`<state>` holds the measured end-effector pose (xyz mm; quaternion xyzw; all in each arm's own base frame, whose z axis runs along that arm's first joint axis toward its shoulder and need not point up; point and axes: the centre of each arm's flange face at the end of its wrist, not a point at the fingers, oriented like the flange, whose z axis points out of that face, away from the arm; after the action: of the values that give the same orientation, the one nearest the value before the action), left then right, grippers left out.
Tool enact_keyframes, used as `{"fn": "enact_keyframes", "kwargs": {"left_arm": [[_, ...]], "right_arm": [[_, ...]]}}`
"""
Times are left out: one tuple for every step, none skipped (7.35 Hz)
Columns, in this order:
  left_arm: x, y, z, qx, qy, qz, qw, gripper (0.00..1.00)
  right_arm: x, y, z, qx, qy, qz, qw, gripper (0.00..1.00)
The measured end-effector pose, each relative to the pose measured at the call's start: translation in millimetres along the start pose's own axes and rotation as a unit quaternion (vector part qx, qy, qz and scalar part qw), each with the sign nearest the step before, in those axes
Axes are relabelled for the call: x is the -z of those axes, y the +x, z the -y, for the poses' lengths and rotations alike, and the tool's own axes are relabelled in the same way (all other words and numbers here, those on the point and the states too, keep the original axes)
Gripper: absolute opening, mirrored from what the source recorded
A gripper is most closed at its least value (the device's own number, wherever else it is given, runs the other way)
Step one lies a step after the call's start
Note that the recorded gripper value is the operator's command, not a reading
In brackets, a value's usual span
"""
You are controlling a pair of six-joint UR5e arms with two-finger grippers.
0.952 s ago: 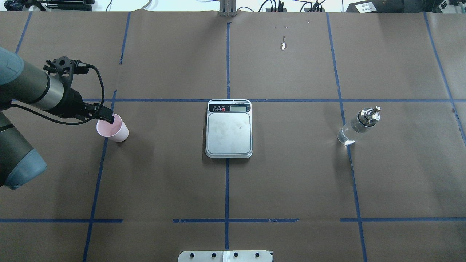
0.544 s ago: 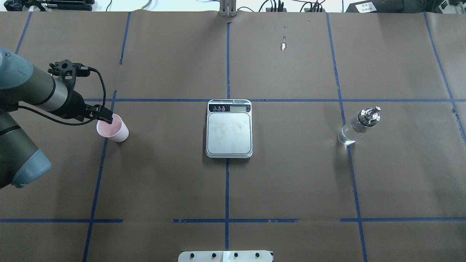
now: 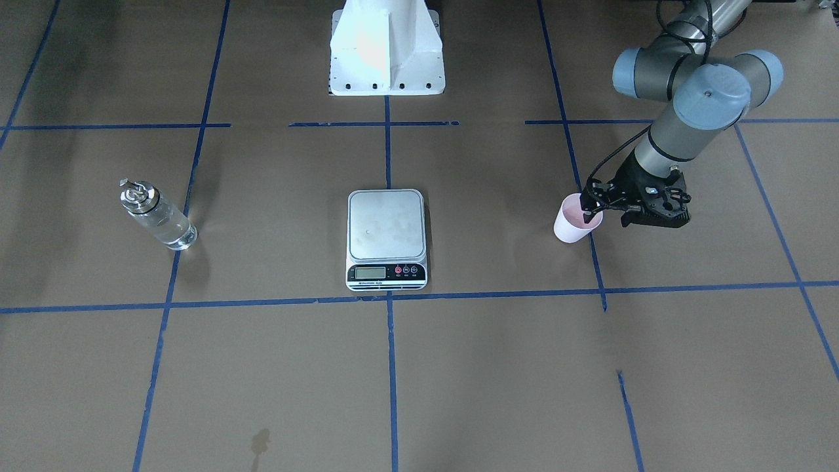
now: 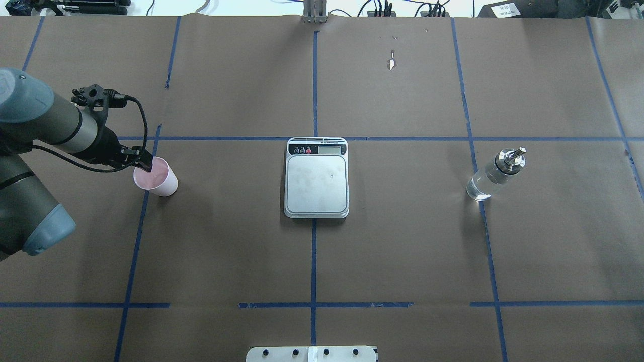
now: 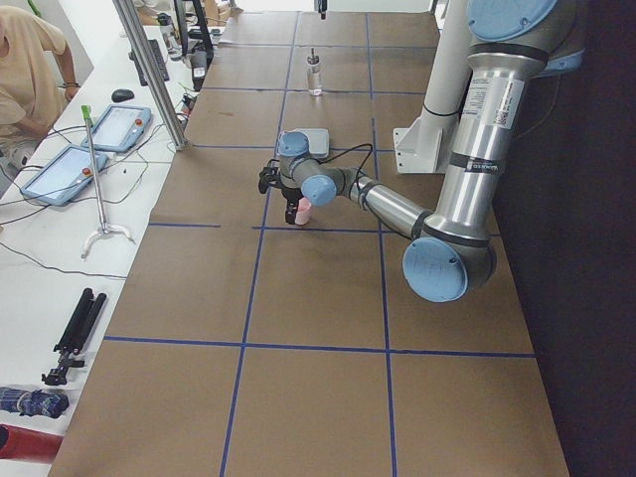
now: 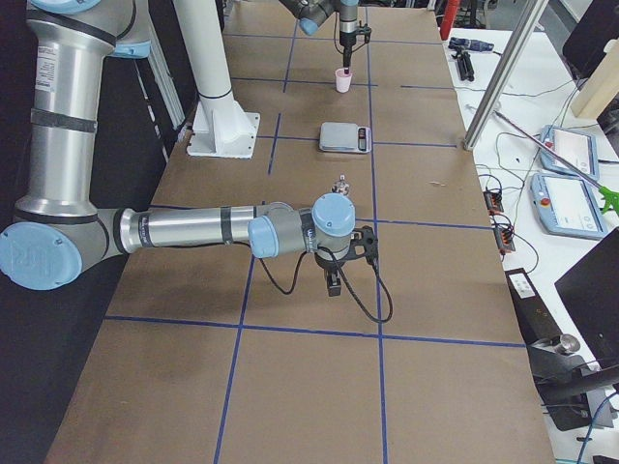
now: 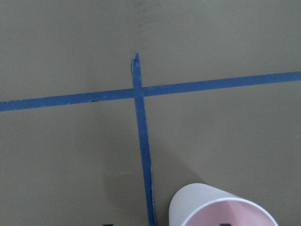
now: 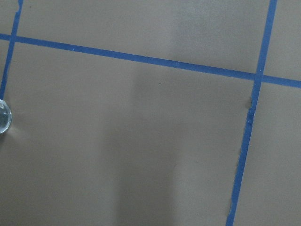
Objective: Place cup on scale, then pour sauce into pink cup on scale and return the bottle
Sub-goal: 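Reach the left gripper down to the pink cup and grasp it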
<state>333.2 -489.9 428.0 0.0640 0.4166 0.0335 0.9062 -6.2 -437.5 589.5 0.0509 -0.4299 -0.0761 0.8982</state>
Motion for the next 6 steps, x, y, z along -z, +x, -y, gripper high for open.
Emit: {"fn": "enact_keyframes", "kwargs": {"left_arm": [[0.3,1.3,0.3,0.0,0.0,-0.001,1.0,0.59],[-0.2,1.5,-0.4,0.0,-0.002,-0.002,1.0,0.48],[-0.7,1.1,-1.1,0.0,-0.003,-0.002,1.0,0.43],[-0.7,1.7,-1.9,0.0,-0.004,-0.002,1.0,0.4],[-0.6,2.2,-2.3,0.0,-0.005,-0.003,1.0,0.22],[-1.0,2.9,-2.9,-0.001,-0.006,-0.003,1.0,0.0]], "right_arm": [[0.1,-0.3,0.0,0.0,0.0,0.0,1.0,1.0],[0.2,-0.5,0.2,0.0,0.0,0.0,1.0,1.0],[0.2,-0.6,0.5,0.0,0.0,0.0,1.0,1.0],[0.1,-0.5,0.8,0.0,0.0,0.0,1.0,1.0],[0.0,-0.5,1.1,0.0,0.0,0.0,1.0,1.0],[0.1,-0.5,1.2,0.0,0.0,0.0,1.0,1.0]]}}
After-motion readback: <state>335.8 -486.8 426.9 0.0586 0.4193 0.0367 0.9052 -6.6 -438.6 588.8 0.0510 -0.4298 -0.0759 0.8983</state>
